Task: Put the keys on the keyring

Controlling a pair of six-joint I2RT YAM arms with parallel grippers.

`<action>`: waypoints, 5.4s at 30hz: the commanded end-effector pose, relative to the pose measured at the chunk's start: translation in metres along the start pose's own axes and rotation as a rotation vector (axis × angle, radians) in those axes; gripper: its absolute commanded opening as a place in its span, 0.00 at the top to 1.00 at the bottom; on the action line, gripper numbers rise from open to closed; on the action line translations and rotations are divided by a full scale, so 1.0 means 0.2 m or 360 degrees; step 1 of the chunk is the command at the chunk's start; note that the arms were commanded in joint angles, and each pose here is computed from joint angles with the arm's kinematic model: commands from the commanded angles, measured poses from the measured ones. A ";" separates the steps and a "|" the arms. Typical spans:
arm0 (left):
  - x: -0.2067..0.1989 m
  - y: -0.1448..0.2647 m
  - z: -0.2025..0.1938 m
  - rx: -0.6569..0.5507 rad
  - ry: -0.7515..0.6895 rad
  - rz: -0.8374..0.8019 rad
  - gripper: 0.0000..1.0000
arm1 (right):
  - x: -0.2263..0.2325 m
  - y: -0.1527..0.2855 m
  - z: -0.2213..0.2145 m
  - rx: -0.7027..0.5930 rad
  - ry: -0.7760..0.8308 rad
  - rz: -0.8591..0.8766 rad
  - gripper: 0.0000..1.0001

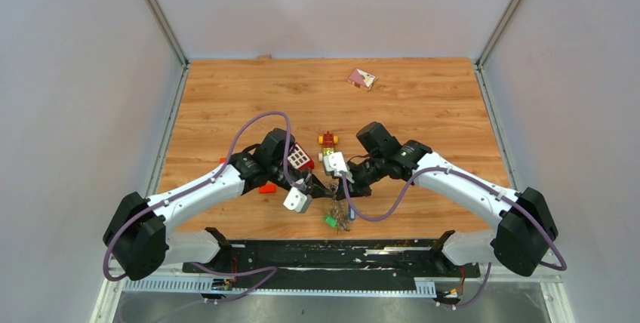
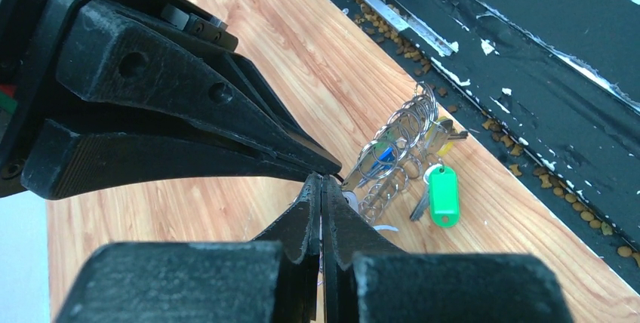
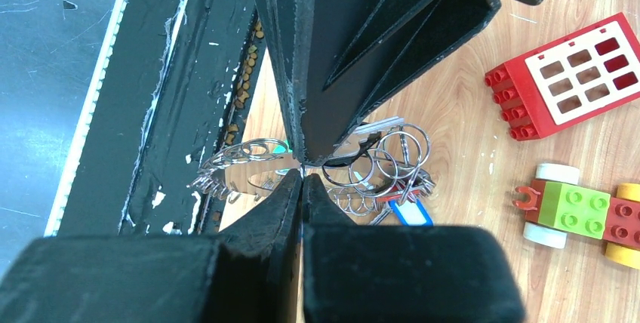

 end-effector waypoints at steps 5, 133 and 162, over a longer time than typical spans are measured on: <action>-0.03 -0.01 0.06 -0.0064 -0.0063 -0.0058 1.00 | -0.03 0.01 0.04 0.0002 0.0019 -0.0018 1.00; 0.01 -0.01 0.01 -0.0002 -0.0013 0.0013 1.00 | -0.01 0.00 0.08 -0.0183 -0.0149 0.0177 1.00; -0.06 -0.03 0.02 -0.0010 -0.0069 -0.0091 1.00 | -0.06 -0.01 0.06 -0.0164 -0.0241 0.0148 1.00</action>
Point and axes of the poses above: each gripper's point midway between its finger pads, its own y axis back along the fingers, its own x axis along the line the jaws close on, z = x × y, the point moved 4 cm from there along y, back along the fingers, and after that the axes turned 10 degrees about y, right-handed, at the moved point
